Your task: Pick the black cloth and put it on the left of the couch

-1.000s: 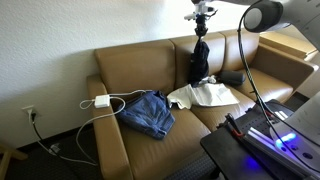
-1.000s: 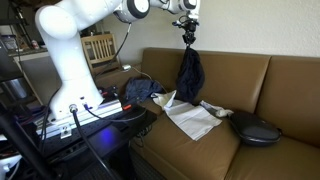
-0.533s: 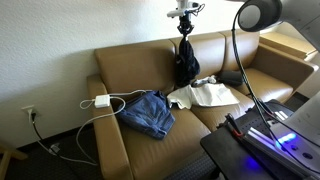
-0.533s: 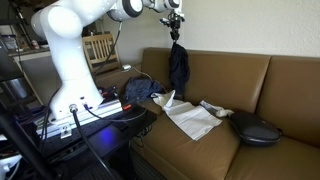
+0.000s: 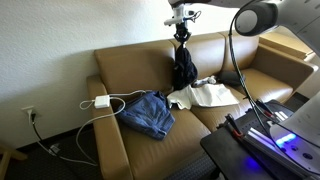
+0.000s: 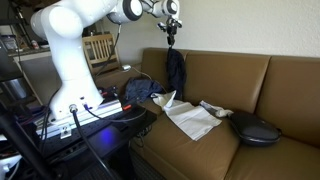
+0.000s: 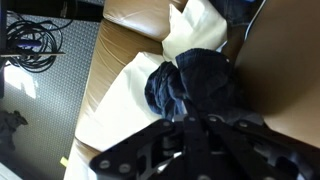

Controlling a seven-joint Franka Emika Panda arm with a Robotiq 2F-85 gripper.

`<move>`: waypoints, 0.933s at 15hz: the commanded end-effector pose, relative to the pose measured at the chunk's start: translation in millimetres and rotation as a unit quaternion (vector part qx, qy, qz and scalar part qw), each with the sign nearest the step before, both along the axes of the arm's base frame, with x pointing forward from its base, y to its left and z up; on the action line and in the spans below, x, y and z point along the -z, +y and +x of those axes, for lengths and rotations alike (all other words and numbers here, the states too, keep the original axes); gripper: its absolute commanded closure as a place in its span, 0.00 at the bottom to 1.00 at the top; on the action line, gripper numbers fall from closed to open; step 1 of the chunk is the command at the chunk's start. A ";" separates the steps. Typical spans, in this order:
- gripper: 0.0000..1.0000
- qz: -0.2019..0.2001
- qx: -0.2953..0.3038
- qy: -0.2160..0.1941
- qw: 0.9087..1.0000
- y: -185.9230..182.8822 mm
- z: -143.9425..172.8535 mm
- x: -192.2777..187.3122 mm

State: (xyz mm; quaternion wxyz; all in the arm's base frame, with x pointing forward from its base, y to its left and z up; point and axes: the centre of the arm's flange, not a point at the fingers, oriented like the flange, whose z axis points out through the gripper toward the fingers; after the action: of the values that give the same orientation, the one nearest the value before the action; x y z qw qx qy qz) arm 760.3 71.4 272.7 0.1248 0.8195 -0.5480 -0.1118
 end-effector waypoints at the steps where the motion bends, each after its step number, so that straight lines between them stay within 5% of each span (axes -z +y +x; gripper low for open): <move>1: 1.00 0.049 -0.079 0.032 0.995 83.8 -41.5 15.2; 7: 1.00 0.115 -0.225 0.015 0.968 243.3 -89.9 -51.8; 11: 1.00 0.163 -0.317 0.004 0.934 322.5 -136.9 -113.6; 14: 1.00 0.202 -0.377 0.019 0.904 354.7 -153.6 -122.9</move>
State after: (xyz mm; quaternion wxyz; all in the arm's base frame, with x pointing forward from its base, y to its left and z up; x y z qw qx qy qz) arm 628.3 422.6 393.4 0.0155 0.9630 -0.2238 -0.1491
